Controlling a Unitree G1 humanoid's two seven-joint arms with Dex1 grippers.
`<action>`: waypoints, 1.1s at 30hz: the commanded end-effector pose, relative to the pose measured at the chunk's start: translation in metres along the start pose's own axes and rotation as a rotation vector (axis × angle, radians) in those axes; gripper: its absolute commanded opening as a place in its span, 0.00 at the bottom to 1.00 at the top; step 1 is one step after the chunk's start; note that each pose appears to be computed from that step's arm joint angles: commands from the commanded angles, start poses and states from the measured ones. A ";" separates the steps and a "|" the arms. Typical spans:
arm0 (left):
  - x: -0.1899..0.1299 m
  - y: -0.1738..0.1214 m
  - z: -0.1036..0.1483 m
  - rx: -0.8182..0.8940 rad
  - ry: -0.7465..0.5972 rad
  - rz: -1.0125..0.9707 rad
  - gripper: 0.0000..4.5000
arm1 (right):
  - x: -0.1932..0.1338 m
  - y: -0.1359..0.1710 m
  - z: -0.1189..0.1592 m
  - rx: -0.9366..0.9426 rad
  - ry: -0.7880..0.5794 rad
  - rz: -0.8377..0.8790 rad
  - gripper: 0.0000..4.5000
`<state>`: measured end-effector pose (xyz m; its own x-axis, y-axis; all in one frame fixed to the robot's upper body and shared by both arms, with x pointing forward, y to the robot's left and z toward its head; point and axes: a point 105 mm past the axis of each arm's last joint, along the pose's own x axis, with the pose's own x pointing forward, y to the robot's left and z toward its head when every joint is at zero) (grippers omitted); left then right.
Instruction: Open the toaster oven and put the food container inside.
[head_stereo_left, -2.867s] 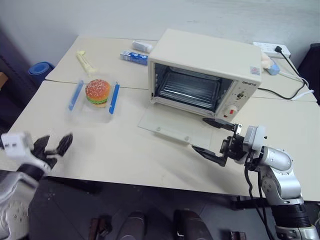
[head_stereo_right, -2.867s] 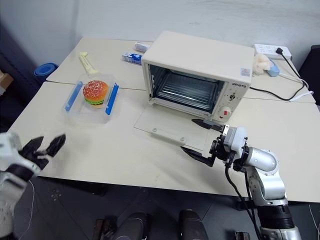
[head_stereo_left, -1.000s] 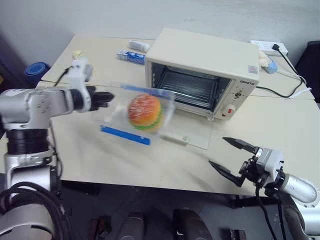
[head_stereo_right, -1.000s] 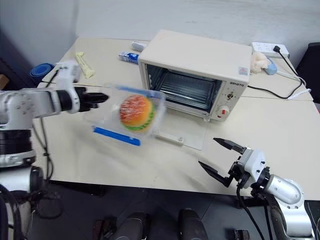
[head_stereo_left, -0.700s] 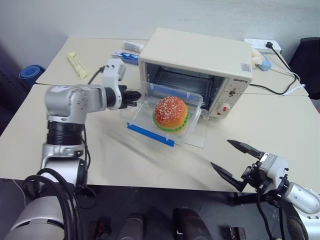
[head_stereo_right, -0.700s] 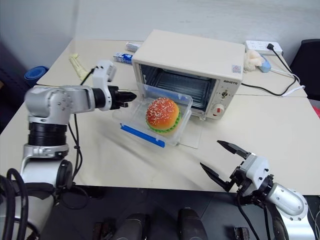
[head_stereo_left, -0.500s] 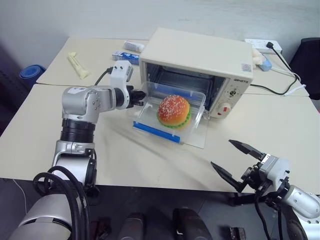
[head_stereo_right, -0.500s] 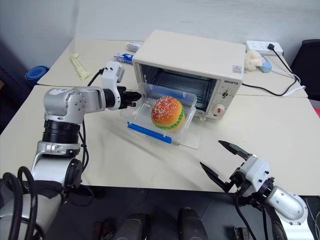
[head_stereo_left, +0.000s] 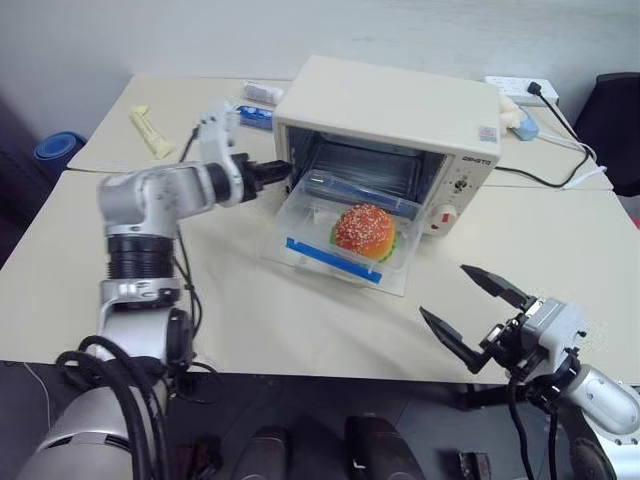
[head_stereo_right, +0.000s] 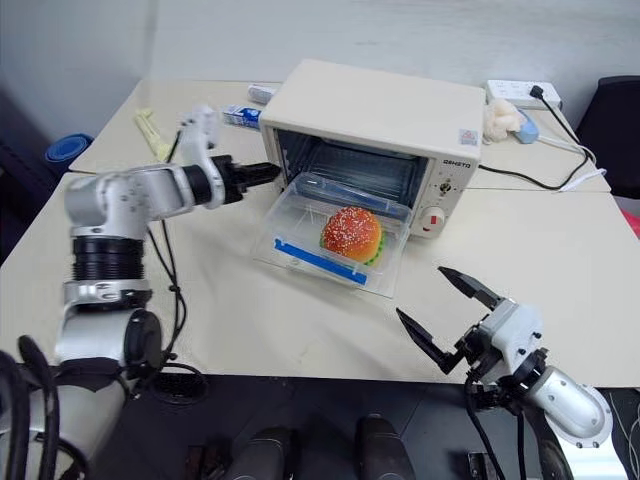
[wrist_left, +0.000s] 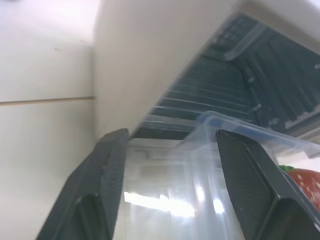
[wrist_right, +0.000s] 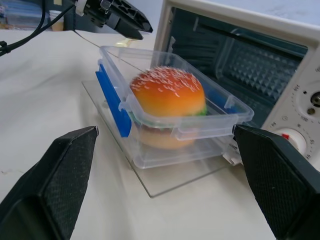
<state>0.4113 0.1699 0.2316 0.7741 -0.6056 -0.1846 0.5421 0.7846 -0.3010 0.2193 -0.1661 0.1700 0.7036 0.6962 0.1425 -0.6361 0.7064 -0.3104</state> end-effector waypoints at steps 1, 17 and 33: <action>-0.027 0.011 0.000 0.112 -0.031 -0.093 0.66 | 0.004 0.019 0.005 0.063 0.033 0.114 0.96; -0.012 -0.062 -0.096 0.527 0.005 -0.546 0.00 | 0.058 0.007 -0.035 -0.024 0.196 0.169 0.01; 0.049 -0.046 -0.057 0.427 -0.259 -0.230 0.00 | 0.115 -0.059 -0.032 -0.147 0.098 -0.041 0.01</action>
<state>0.4001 0.0967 0.1661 0.6272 -0.7782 0.0331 0.7749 0.6277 0.0748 0.3436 -0.1335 0.1655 0.7544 0.6559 0.0247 -0.5893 0.6934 -0.4146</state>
